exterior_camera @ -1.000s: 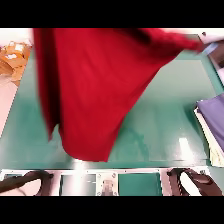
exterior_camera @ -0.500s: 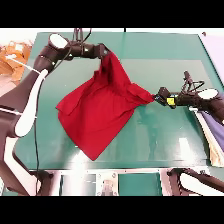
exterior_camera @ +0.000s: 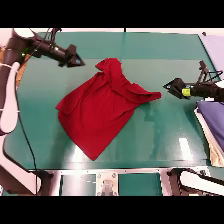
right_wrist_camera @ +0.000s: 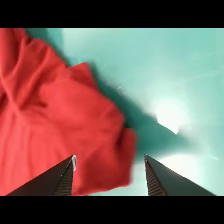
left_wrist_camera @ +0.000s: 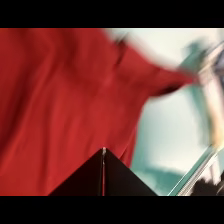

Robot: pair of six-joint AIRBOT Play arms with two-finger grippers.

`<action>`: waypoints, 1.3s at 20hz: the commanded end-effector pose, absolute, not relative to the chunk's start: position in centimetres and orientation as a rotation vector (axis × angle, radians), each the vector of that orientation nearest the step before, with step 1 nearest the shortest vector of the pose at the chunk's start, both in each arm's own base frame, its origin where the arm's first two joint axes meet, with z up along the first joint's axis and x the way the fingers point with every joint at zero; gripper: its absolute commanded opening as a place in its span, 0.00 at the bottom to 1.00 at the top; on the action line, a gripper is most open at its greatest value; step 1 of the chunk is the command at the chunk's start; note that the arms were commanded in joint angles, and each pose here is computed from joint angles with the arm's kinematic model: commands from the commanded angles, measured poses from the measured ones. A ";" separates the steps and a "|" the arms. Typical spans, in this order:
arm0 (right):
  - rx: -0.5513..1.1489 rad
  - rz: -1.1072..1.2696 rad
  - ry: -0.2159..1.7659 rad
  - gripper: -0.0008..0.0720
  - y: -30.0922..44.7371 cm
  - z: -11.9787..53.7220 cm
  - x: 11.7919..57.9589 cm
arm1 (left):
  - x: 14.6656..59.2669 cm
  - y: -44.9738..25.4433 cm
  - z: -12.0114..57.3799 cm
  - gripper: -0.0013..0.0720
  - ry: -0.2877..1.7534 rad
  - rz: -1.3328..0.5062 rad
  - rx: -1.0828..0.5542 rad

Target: Fold the shirts.

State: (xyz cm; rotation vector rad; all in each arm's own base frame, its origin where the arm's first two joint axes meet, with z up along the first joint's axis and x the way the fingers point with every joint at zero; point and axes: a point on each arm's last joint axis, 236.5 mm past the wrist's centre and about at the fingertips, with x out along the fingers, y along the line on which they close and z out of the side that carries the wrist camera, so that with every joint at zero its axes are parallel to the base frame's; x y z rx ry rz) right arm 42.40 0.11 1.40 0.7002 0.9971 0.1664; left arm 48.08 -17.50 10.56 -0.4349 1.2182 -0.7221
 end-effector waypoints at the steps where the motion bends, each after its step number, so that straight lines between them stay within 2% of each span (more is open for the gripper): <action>1: 0.679 0.166 1.066 0.75 -1.1 -0.2 42.3 | 43.3 -12.7 8.5 0.04 1.355 -0.529 -0.309; 5: 0.731 0.223 1.244 0.76 1.3 -5.4 40.8 | 35.3 -9.2 4.1 0.04 1.428 -0.370 -0.287; 8: 0.752 0.313 1.243 0.76 3.4 -5.9 42.4 | 30.5 -7.3 0.4 0.05 1.412 -0.236 -0.401; 9: 0.735 0.339 1.251 0.76 3.9 -5.9 42.9 | 29.2 -6.8 -0.8 0.35 1.414 -0.208 -0.420; 10: 0.727 0.370 1.264 0.76 4.5 -5.6 43.3 | 28.1 -6.3 -1.9 0.75 1.429 -0.168 -0.451; 12: 0.742 0.412 1.309 0.75 5.6 -5.2 43.7 | 27.2 -5.8 -3.9 0.74 1.436 -0.122 -0.474; 14: 0.752 0.441 1.358 0.75 6.8 -5.9 43.9 | 28.3 -5.4 -5.7 0.74 1.369 -0.077 -0.497; 15: 0.753 0.460 1.387 0.63 7.4 -6.4 43.7 | 28.9 -5.0 -6.6 0.74 1.337 -0.054 -0.506; 16: 0.753 0.479 1.415 0.57 8.0 -6.9 43.4 | 29.3 -4.7 -7.5 0.74 1.325 -0.034 -0.510; 17: 0.755 0.484 1.427 0.55 8.2 -7.2 43.3 | 29.2 -4.6 -8.4 0.74 1.334 -0.022 -0.515; 18: 0.758 0.482 1.426 0.40 8.1 -7.4 43.4 | 29.1 -4.6 -9.3 0.74 1.356 -0.014 -0.525; 19: 0.758 0.480 1.421 0.20 8.0 -7.3 43.6 | 29.3 -4.7 -10.1 0.74 1.363 -0.005 -0.545; 20: 0.757 0.479 1.410 0.09 7.8 -7.0 43.9 | 29.9 -4.9 -10.7 0.74 1.356 -0.001 -0.568; 21: 0.755 0.476 1.396 0.03 7.4 -6.7 44.3 | 30.5 -5.1 -11.3 0.74 1.345 -0.001 -0.590; 23: 0.757 0.469 1.378 0.03 6.9 -6.1 44.8 | 30.8 -5.5 -12.7 0.71 1.359 0.002 -0.627; 25: 0.767 0.440 1.372 0.03 5.9 -5.6 44.8 | 31.1 -5.6 -13.3 0.15 1.358 -0.007 -0.629; 26: 0.754 0.417 1.378 0.03 5.1 -5.5 44.5 | 31.9 -5.6 -12.9 0.05 1.334 -0.020 -0.620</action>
